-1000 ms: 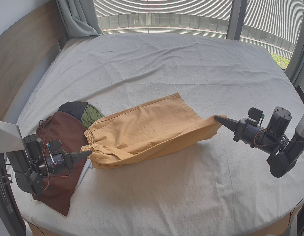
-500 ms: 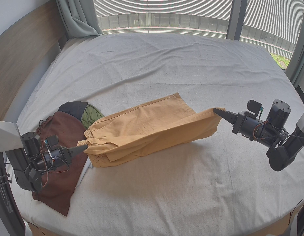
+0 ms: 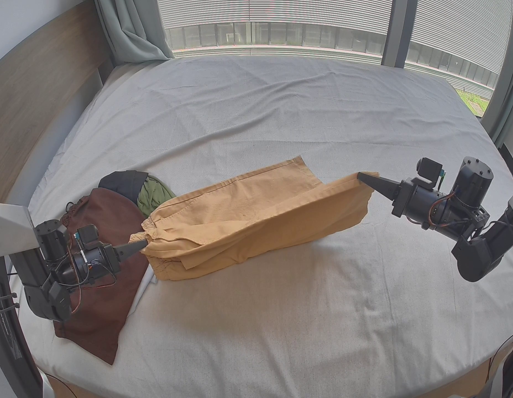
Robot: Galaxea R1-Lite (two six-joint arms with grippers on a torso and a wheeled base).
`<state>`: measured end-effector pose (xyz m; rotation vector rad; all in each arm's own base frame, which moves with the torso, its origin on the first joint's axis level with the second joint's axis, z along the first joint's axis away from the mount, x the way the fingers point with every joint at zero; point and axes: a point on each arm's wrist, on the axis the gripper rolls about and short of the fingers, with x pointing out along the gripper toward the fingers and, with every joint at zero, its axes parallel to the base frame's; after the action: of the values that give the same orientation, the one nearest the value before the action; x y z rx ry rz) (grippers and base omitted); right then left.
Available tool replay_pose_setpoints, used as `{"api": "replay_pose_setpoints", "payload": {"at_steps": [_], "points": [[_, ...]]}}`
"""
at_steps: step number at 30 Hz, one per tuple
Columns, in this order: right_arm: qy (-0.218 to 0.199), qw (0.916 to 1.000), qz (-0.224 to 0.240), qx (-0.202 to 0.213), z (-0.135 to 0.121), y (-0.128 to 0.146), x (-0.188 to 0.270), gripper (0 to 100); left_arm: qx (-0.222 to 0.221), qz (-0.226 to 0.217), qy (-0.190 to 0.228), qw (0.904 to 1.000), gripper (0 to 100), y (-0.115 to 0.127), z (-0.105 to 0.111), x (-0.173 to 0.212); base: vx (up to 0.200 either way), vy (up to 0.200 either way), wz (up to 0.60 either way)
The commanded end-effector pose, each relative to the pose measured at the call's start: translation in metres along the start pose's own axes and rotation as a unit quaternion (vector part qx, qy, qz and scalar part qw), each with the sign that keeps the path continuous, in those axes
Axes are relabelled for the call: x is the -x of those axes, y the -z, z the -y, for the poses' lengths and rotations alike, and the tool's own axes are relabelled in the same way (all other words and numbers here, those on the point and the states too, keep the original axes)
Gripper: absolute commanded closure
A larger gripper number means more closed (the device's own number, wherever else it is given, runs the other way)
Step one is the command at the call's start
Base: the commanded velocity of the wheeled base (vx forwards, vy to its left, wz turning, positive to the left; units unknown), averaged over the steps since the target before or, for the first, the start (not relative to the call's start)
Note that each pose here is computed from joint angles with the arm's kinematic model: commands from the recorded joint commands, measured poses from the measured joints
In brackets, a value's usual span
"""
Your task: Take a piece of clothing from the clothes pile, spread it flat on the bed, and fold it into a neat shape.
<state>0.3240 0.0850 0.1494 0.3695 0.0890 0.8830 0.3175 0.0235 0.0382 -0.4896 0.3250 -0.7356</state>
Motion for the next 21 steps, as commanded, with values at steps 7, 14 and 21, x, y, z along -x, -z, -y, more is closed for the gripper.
{"api": "replay_pose_setpoints", "payload": {"at_steps": [7, 14, 21], "points": [[-0.004, 0.9999, 0.009, 0.008, 0.003, -0.02, -0.014, 100, -0.002, 0.003, 0.0, 1.0, 100, -0.002, -0.001, 0.0, 0.0, 0.0, 0.0], [0.004, 1.0, 0.008, 0.005, 0.025, -0.019, -0.03, 100, 0.014, 0.017, -0.024, 0.9995, 100, -0.004, -0.001, -0.004, 0.0, 0.0, 0.0], [0.01, 0.9999, -0.005, -0.006, 0.039, -0.018, -0.045, 100, 0.018, 0.024, -0.034, 0.999, 100, -0.004, -0.001, -0.01, 0.0, 0.0, 0.0]]}}
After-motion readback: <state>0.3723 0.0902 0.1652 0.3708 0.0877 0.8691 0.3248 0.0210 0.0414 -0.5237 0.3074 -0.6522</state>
